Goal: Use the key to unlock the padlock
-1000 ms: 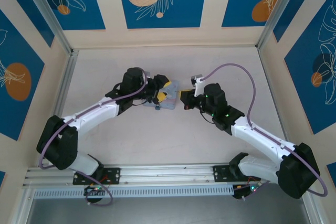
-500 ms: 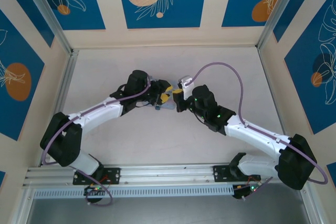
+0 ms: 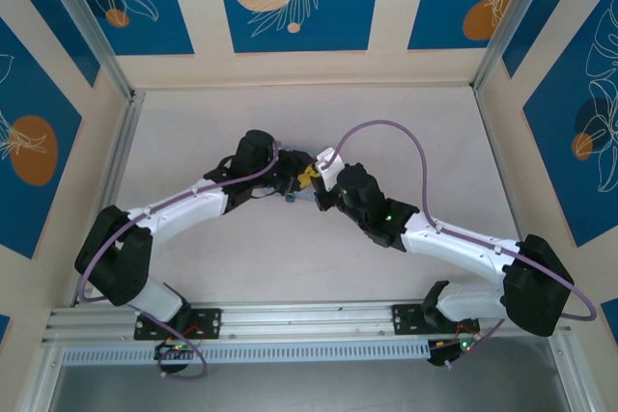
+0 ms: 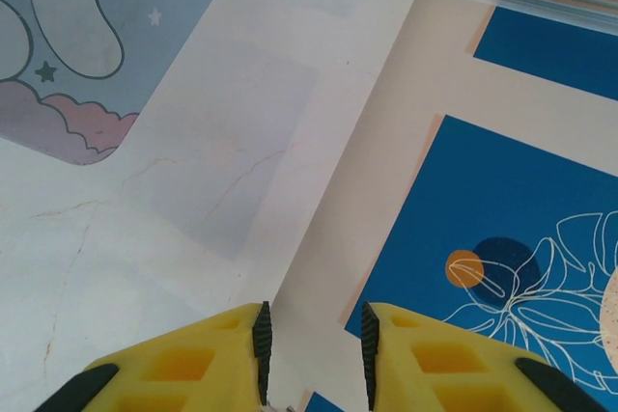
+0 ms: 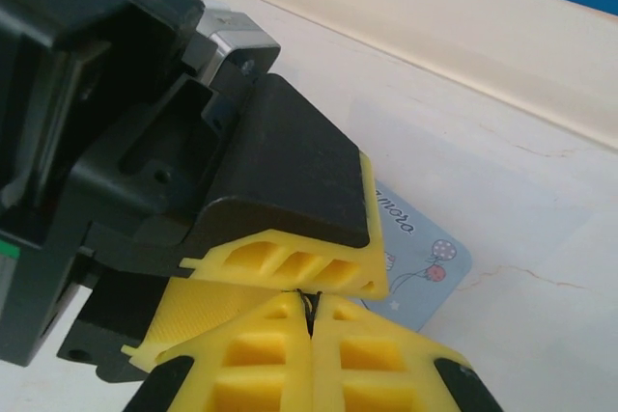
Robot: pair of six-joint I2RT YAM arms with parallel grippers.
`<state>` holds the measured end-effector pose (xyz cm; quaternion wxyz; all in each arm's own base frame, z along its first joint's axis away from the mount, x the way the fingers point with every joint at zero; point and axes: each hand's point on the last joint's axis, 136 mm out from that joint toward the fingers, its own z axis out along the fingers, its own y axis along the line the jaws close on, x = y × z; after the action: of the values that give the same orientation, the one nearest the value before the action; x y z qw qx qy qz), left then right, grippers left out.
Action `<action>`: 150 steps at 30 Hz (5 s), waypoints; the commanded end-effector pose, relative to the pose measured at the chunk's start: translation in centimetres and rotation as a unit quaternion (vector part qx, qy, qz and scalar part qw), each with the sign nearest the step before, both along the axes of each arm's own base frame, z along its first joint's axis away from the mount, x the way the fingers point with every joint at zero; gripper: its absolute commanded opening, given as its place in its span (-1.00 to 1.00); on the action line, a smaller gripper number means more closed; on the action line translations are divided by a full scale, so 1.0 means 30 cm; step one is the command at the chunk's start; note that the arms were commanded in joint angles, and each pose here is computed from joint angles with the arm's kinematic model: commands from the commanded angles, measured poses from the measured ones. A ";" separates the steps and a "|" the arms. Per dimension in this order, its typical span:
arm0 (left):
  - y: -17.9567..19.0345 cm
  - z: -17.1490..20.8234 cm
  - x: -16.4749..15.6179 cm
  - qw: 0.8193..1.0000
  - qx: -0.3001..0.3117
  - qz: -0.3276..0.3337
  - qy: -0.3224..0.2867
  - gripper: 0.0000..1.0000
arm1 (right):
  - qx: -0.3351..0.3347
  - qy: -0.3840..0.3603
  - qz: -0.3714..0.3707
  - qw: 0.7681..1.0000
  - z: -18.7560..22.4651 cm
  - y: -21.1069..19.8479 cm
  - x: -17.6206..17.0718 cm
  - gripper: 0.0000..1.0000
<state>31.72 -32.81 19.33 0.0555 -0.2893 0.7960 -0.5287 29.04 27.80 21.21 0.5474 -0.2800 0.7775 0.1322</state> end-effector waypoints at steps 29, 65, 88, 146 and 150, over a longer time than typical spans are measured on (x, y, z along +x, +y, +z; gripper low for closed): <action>-0.019 0.149 0.080 0.917 0.149 -0.134 -0.344 -1.00 | 0.330 0.232 -0.067 0.912 0.104 -0.259 -0.007 0.27; 0.089 0.374 0.142 0.872 0.021 0.090 -0.481 -1.00 | 0.595 0.293 0.124 0.738 0.226 -0.035 0.152 -0.10; 0.075 0.349 0.157 0.876 0.016 0.098 -0.472 -1.00 | 0.608 0.299 0.158 0.719 0.237 0.047 0.169 -0.29; 0.104 0.281 0.122 0.883 0.030 0.117 -0.453 -1.00 | 0.611 0.314 0.169 0.707 0.243 0.086 0.182 -0.69; 0.103 0.273 0.120 0.884 0.031 0.117 -0.451 -1.00 | 0.610 0.316 0.171 0.706 0.245 0.090 0.182 -0.87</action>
<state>36.44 -29.10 27.90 0.4916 -0.1160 0.6567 -0.5601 34.39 30.33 26.05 0.2653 0.0624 0.6212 0.7347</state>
